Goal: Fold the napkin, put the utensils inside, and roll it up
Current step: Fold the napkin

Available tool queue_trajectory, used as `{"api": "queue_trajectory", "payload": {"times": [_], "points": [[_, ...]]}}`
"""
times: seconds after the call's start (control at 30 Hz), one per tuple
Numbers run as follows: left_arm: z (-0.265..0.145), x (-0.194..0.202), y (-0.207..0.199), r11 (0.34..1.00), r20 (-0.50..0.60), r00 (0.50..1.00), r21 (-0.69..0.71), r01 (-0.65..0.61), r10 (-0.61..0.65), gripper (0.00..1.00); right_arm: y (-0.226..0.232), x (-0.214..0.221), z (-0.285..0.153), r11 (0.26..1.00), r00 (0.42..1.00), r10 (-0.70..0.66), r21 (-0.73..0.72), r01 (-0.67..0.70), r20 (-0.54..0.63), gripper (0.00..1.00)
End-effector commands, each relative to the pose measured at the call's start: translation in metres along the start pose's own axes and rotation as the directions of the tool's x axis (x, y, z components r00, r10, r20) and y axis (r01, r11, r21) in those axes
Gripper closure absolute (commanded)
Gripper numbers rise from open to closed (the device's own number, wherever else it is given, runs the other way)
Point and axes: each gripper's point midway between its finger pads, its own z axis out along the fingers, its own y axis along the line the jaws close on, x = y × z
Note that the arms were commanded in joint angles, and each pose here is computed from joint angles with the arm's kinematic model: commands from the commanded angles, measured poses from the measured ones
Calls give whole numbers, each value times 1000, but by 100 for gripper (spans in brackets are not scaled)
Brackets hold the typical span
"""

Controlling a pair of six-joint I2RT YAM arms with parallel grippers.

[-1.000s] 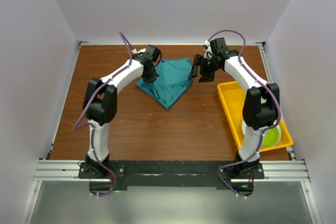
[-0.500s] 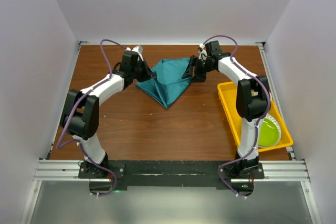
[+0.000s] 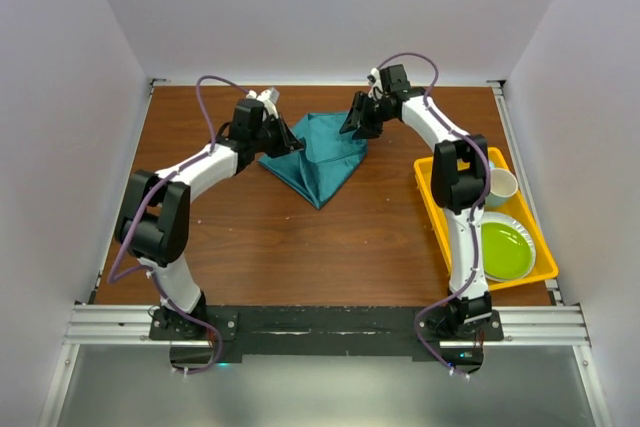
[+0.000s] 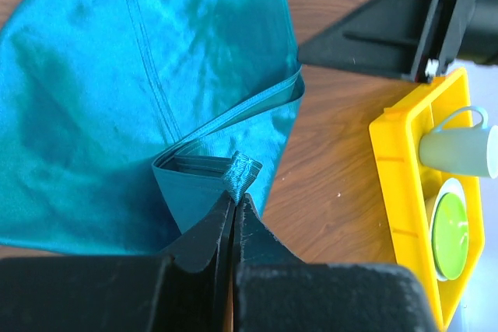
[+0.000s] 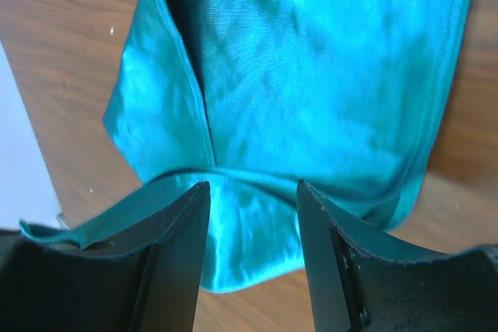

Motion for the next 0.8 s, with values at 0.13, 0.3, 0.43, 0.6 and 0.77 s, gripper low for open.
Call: {"api": "queue_trajectory", "payload": {"times": [0.13, 0.3, 0.43, 0.6, 0.77], "points": [[-1, -4, -4, 999, 22, 999, 37, -38, 37, 100, -5, 10, 6, 995, 996, -65, 66, 69, -62, 48], [2, -2, 4, 999, 20, 999, 27, -28, 28, 100, -9, 17, -4, 992, 994, -86, 81, 92, -73, 48], [2, -4, 11, 1000, 23, 999, 11, -22, 22, 100, -14, 22, -8, 990, 992, -94, 95, 102, -83, 48], [2, -2, 16, 1000, 17, 1000, 0, -26, 26, 100, -24, 26, -10, 989, 991, -91, 110, 102, -102, 48], [3, 1, 27, 999, 8, 1000, -30, -20, 20, 100, -25, 19, -22, 984, 991, -107, 138, 117, -79, 49]]}}
